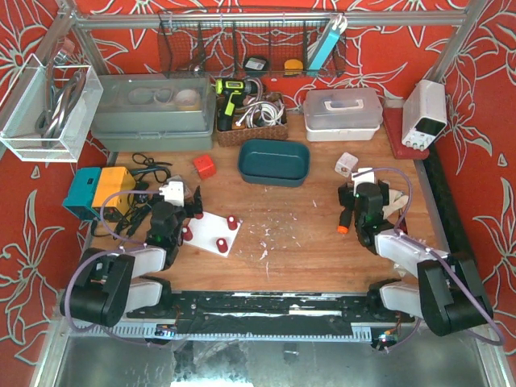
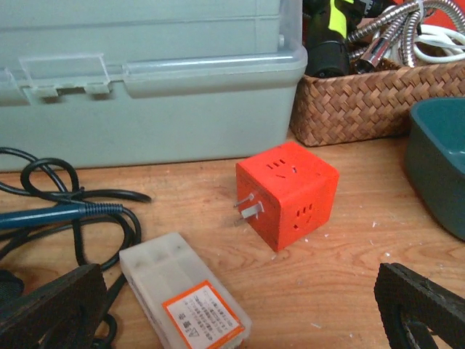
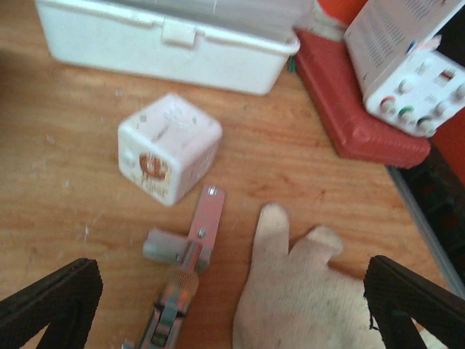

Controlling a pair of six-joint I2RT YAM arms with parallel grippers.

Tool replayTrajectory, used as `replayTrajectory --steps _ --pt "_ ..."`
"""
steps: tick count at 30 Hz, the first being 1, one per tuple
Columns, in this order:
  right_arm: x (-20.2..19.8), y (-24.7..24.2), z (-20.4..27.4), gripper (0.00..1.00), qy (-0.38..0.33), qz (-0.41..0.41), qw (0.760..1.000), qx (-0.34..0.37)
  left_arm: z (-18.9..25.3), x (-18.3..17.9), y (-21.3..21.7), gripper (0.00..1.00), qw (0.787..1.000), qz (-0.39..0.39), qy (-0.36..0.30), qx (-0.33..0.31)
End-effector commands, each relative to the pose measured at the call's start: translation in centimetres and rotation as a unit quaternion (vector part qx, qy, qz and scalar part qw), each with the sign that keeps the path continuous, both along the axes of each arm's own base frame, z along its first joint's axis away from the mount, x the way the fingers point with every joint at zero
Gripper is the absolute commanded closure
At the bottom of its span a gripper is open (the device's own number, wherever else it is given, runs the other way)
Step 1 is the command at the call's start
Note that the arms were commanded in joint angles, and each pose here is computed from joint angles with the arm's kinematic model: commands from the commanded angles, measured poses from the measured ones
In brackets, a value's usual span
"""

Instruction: Install the large spring

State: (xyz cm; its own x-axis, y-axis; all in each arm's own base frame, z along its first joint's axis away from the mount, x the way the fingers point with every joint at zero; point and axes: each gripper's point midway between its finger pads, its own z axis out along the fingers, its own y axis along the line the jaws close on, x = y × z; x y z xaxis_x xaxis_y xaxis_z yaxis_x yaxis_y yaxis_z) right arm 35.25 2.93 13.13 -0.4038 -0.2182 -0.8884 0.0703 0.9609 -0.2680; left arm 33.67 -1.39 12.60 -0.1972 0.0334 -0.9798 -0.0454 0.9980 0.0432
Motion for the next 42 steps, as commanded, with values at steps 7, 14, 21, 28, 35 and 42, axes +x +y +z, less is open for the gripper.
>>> replayTrajectory --steps 7,14,21,28,35,42 --pt "0.2 -0.5 -0.6 0.01 -0.044 0.003 0.999 -0.031 0.9 -0.1 -0.6 0.00 0.998 -0.029 -0.051 -0.027" --pt "1.3 -1.6 -2.3 0.01 -0.024 -0.005 1.000 -0.006 -0.5 0.5 -0.2 0.00 0.999 -0.017 -0.034 -0.029" --pt "2.1 -2.4 -2.9 0.01 -0.003 -0.009 1.000 0.016 -0.7 0.7 0.0 0.00 0.999 -0.014 -0.030 -0.033" --pt "1.1 -3.4 -3.4 0.01 -0.036 -0.027 0.999 0.032 -0.7 0.6 0.0 0.00 0.999 -0.014 -0.030 -0.033" --pt "1.1 -3.4 -3.3 0.01 -0.034 -0.027 0.999 0.030 -0.7 0.6 0.0 0.00 0.999 -0.014 -0.030 -0.032" --pt "1.1 -3.4 -3.3 0.01 -0.035 -0.027 0.999 0.030 -0.7 0.6 0.0 0.00 0.999 -0.014 -0.029 -0.032"
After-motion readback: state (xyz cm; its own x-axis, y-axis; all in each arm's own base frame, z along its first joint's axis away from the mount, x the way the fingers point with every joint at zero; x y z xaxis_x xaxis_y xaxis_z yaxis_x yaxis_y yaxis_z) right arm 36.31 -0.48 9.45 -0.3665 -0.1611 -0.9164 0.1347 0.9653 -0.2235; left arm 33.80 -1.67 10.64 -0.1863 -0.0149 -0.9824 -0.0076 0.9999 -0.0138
